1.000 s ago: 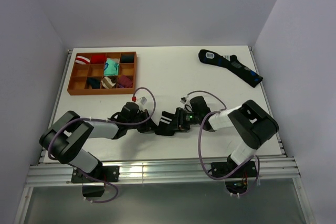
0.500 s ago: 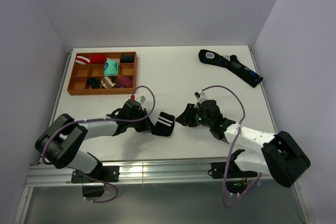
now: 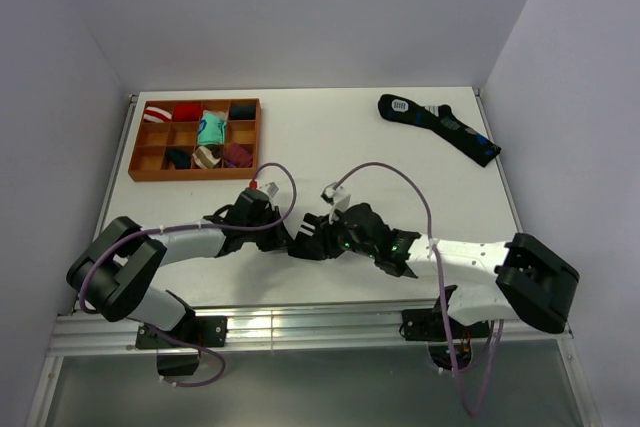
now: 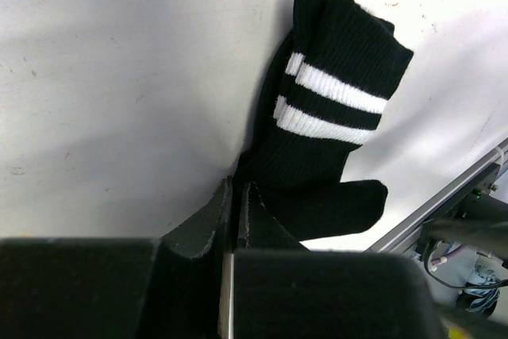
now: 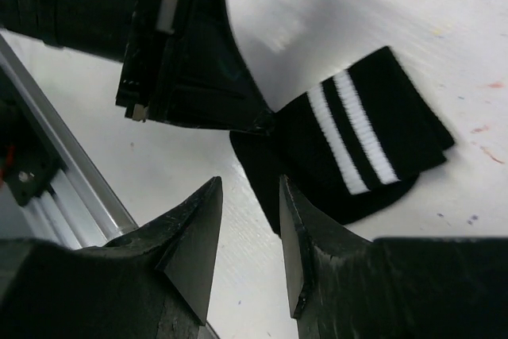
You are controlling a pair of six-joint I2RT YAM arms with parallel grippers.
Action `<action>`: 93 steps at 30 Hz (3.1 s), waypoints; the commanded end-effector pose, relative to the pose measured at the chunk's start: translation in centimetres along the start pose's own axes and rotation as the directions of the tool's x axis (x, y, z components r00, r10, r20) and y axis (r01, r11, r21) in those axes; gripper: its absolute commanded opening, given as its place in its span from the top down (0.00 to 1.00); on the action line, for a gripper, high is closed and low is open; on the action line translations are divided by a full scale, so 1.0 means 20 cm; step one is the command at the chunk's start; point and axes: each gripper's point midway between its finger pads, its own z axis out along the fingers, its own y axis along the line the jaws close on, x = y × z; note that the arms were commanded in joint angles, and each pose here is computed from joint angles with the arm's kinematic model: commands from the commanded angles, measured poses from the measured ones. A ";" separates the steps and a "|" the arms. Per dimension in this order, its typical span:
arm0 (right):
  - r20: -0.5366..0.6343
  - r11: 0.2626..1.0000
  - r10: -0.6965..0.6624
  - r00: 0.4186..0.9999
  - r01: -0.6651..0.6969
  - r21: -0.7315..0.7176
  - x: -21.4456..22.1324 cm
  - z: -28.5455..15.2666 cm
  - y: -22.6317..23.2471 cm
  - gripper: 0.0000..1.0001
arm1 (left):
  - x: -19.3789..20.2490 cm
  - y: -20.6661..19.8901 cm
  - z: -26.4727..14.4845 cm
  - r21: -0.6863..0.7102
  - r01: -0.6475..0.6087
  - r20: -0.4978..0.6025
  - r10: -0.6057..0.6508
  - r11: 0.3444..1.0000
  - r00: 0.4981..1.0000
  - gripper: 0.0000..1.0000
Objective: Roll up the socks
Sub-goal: Roll the sock at the center of the board.
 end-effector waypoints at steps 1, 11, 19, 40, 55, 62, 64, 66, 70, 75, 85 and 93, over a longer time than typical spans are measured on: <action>0.026 0.989 -0.137 0.990 0.135 0.054 -0.07 0.07 0.02 0.58 | 0.13 0.25 -0.02 -0.193 -0.040 -0.082 0.025 0.980 0.996 1.00; -0.015 0.970 -0.217 0.976 0.218 0.111 0.01 0.12 0.00 0.59 | 0.12 0.23 -0.01 -0.181 -0.040 -0.085 0.025 0.983 0.996 1.00; -0.026 0.969 -0.218 0.976 0.220 0.112 0.07 0.12 0.02 0.60 | 0.12 0.22 0.00 -0.179 -0.037 -0.086 0.022 0.983 0.996 1.00; -0.077 0.970 -0.183 0.980 0.192 0.146 0.28 0.12 -0.01 0.58 | 0.11 0.21 0.01 -0.180 -0.017 -0.092 0.001 0.984 0.996 1.00; -0.093 0.956 -0.150 0.984 0.168 0.239 0.44 0.10 -0.12 0.51 | 0.11 0.20 0.03 -0.174 0.010 -0.098 -0.027 0.985 0.995 1.00; -0.099 0.955 -0.145 0.984 0.166 0.247 0.48 0.11 -0.13 0.49 | 0.12 0.18 0.03 -0.162 0.015 -0.104 -0.032 0.987 0.994 1.00; -0.099 0.954 -0.151 0.984 0.171 0.247 0.50 0.10 -0.13 0.49 | 0.12 0.17 0.03 -0.156 0.020 -0.110 -0.037 0.988 0.993 1.00; -0.098 0.946 -0.162 0.982 0.183 0.267 0.49 0.10 -0.14 0.47 | 0.12 0.16 0.02 -0.151 0.022 -0.115 -0.039 0.988 0.993 0.99; -0.123 0.931 -0.205 0.971 0.232 0.281 0.53 0.11 -0.13 0.44 | 0.12 0.14 0.02 -0.137 0.026 -0.139 -0.045 0.990 0.989 1.00; -0.145 0.905 -0.257 0.955 0.290 0.310 0.53 0.13 -0.12 0.44 | 0.11 0.17 0.00 -0.153 0.027 -0.184 -0.055 0.988 0.981 1.00; -0.151 0.870 -0.312 0.938 0.346 0.352 0.41 0.11 -0.09 0.42 | 0.10 0.20 -0.03 -0.155 0.020 -0.205 -0.052 0.988 0.977 1.00; -0.161 0.850 -0.330 0.930 0.367 0.378 0.35 0.10 -0.07 0.41 | 0.09 0.21 -0.04 -0.165 0.012 -0.199 -0.046 0.986 0.979 1.00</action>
